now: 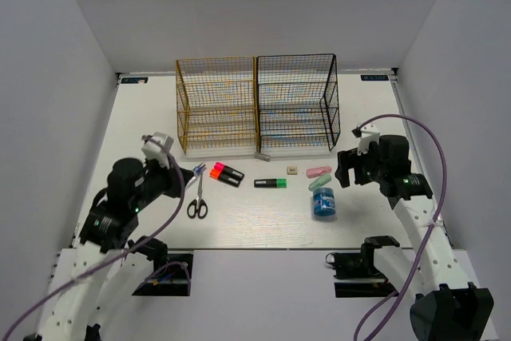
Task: Sort the stationery into containers
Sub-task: Pick up the stationery from the center of the board.
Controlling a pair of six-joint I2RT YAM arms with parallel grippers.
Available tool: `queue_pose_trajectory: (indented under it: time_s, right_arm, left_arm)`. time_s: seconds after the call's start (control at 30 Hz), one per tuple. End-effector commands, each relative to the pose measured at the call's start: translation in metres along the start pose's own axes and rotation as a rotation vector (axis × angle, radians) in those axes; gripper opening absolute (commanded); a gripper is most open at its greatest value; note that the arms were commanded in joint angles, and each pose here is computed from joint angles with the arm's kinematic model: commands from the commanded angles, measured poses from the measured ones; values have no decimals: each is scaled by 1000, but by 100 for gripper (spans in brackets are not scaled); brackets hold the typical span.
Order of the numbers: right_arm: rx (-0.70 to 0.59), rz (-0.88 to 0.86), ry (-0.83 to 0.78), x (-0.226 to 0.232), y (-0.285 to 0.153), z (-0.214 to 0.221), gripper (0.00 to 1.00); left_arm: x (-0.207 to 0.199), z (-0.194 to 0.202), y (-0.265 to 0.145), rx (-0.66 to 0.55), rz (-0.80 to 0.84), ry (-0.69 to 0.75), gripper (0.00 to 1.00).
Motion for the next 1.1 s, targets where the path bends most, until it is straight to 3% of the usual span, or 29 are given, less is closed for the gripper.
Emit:
queue_pose_trajectory:
  time_s: [0.0,0.03,0.07,0.13,0.17,0.23,0.27,0.3,0.37,0.43,0.47,0.57,0.6,0.63,0.67,0.7,0.73,0.8,0.83,0.87,0.93,1.07]
  right_arm:
    - [-46,-49,-105,4,-11,-15,90]
    - [-35,-55,-132,3,-11,-14,90]
    - [-30,-50,-194,0,-16,-18,90]
    - [17,-59,-281,-5,-14,-18,90]
    - [113,-82,-287,-5,-15,-6,90]
    - [145,-16,-366,-21,-25,-31,90]
    - [211,-83,-354,-17,-25,-21,90]
    - [209,-131,-470,-17,-24,-19,90]
    - [156,-217,-521,-6,-18,-11,90]
    - [35,-336,-597,11,-15,-13,36]
    - [12,-396,-613,19,-19,-10,0]
    - [-112,-593,-668,46,-30,-15,0]
    - [-94,-648,-637,52,-33,-12,15]
    - [-137,-733,-621,61,-34,-15,90]
    - [-140,-764,-616,65,-37,-15,91]
    - [-154,-792,-628,66,-34,-14,91]
    - [-147,-811,-622,68,-30,-6,91]
    - [-175,-842,-632,70,-18,0,91]
    - [-177,-861,-630,71,-15,7,91]
    - [-220,-904,-689,75,-9,14,91]
    - [-243,-929,-742,77,-2,27,91]
    - [-266,-913,-876,69,27,47,91]
  left_arm:
    - [1,-6,24,92,-1,-7,4]
    - [4,-4,34,124,-16,-11,6]
    - [5,-3,39,142,-19,-12,19]
    - [8,-4,52,184,-36,-18,76]
    - [12,0,63,229,-46,-25,100]
    - [13,2,70,243,-40,-9,100]
    - [15,6,76,267,-37,-11,100]
    - [17,10,77,279,-38,-3,100]
    - [19,14,78,294,-38,6,100]
    - [15,21,75,294,-19,16,100]
    - [12,20,75,271,-3,26,100]
    - [7,19,67,205,37,39,100]
    - [7,17,62,169,41,51,91]
    - [8,21,61,166,41,57,81]
    - [7,20,61,154,50,62,64]
    - [9,20,57,127,39,68,26]
    - [9,19,56,116,37,69,18]
    - [11,22,55,107,32,74,21]
    - [13,23,55,106,16,74,59]
    - [15,27,55,111,10,67,79]
    - [19,27,55,102,-21,70,91]
    - [20,30,54,116,-25,66,92]
Point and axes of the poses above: each gripper's point midway between its finger pads, its own y axis out along the fingers, its own x axis along the line the jaws close on, z = x × y, the point moved 5 cm from there along -y, back along the fingers, and after that the axes turned 3 degrees about -y, right-handed, at the moved point
